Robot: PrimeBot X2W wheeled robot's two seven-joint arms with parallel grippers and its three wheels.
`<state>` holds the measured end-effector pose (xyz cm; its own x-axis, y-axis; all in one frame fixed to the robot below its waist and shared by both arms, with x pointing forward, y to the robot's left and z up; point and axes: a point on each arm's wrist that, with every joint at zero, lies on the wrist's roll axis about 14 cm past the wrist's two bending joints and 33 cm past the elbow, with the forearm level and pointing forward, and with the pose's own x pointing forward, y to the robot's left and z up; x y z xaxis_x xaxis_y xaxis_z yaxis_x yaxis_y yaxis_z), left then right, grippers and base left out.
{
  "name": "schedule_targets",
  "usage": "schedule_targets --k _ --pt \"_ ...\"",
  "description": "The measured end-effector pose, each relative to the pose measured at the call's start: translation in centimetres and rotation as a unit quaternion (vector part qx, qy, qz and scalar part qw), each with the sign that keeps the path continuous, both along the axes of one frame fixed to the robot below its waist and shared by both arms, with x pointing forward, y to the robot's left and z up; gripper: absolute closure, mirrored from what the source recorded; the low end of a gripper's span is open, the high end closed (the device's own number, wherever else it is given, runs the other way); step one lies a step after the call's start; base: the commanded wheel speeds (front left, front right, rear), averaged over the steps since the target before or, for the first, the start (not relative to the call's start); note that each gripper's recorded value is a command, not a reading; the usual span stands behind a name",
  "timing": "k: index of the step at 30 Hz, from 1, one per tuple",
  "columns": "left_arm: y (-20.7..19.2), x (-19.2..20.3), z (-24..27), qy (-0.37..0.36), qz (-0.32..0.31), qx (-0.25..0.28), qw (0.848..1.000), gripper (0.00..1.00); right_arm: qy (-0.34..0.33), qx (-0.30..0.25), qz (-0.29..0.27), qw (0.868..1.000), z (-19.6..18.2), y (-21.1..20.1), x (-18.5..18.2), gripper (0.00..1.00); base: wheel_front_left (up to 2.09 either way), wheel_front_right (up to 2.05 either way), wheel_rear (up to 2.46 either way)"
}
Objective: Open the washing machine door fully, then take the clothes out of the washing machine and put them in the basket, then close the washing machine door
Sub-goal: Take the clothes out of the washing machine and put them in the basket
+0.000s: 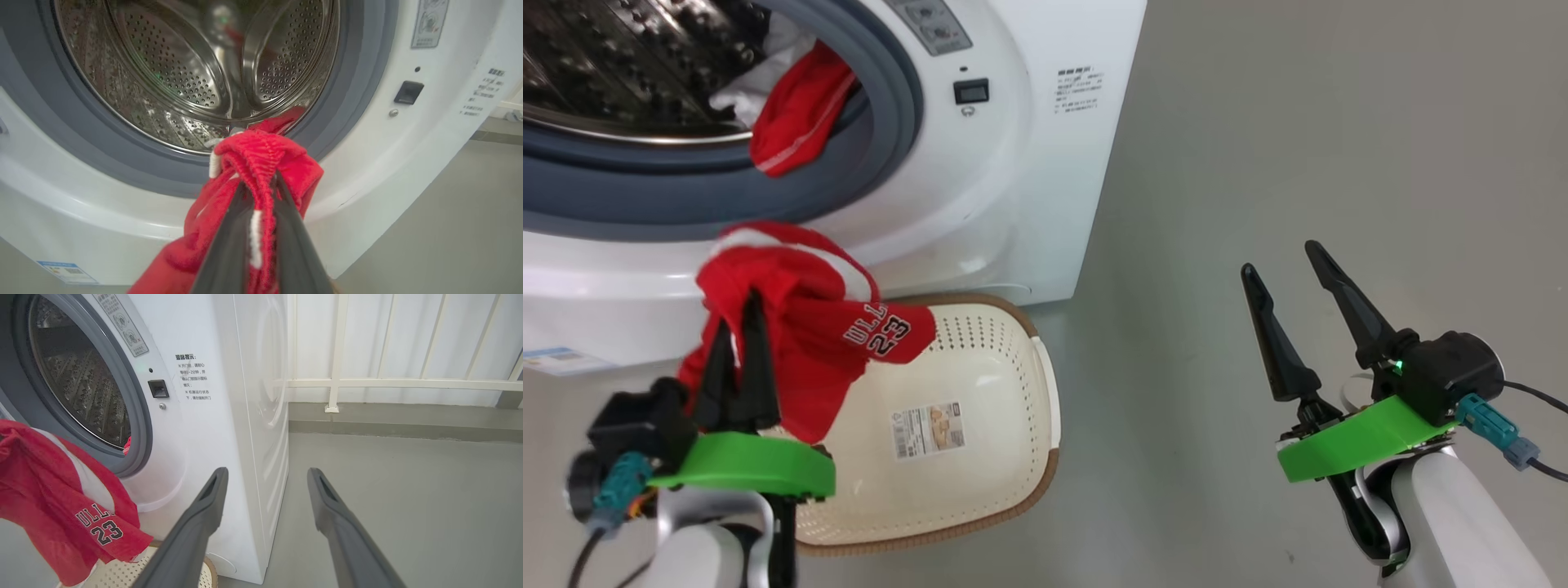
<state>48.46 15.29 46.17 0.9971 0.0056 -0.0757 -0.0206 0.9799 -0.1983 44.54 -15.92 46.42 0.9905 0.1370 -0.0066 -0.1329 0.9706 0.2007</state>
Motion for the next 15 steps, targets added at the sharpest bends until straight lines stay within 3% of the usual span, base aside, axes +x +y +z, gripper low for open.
schedule_targets --k 15 --pt "-3.2 -1.4 -12.7 0.179 -0.053 -0.021 0.982 1.0 0.022 -0.009 0.002 1.0 -2.2 -0.4 1.2 0.0 0.0 0.0 0.0"
